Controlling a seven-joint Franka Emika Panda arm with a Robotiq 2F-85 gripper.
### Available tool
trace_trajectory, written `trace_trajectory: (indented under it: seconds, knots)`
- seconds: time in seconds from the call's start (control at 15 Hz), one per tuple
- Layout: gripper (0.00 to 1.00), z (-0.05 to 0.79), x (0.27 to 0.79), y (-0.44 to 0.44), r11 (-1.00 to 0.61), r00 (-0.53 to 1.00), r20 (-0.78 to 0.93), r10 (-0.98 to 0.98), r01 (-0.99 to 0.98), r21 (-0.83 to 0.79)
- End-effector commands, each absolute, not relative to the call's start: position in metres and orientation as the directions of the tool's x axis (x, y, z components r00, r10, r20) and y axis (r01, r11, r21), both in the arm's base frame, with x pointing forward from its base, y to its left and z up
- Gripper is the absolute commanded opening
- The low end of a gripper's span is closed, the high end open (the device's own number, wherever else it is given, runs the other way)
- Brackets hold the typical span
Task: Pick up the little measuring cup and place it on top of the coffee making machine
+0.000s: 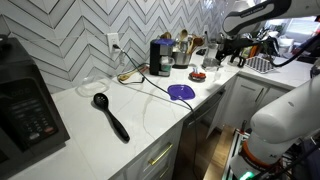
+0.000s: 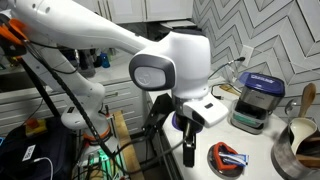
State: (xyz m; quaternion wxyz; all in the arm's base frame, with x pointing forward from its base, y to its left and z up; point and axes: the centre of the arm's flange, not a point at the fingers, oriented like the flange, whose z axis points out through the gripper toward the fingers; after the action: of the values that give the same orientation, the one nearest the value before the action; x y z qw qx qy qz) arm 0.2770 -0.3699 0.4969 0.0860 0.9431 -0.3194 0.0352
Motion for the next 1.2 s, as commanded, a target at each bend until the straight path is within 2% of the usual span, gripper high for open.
trace_trajectory:
  seconds: [0.0, 0.27, 0.33, 0.6, 0.87, 1.13]
  knots:
    - [1.0, 0.465, 0.281, -0.453, -0.821, 0.831, 0.043, -0.554, -0.554, 0.137]
    - [1.0, 0.449, 0.295, -0.495, -0.775, 0.779, -0.04, -0.626, -0.615, 0.148]
    - [1.0, 0.452, 0.274, -0.463, -0.799, 0.808, 0.01, -0.59, -0.585, 0.141]
    - [1.0, 0.441, 0.293, -0.481, -0.788, 0.796, -0.024, -0.604, -0.593, 0.167]
    - [1.0, 0.426, 0.304, -0.494, -0.891, 0.892, -0.036, -0.451, -0.447, 0.084]
    - [1.0, 0.417, 0.313, -0.5, -0.912, 0.911, -0.034, -0.41, -0.409, 0.031]
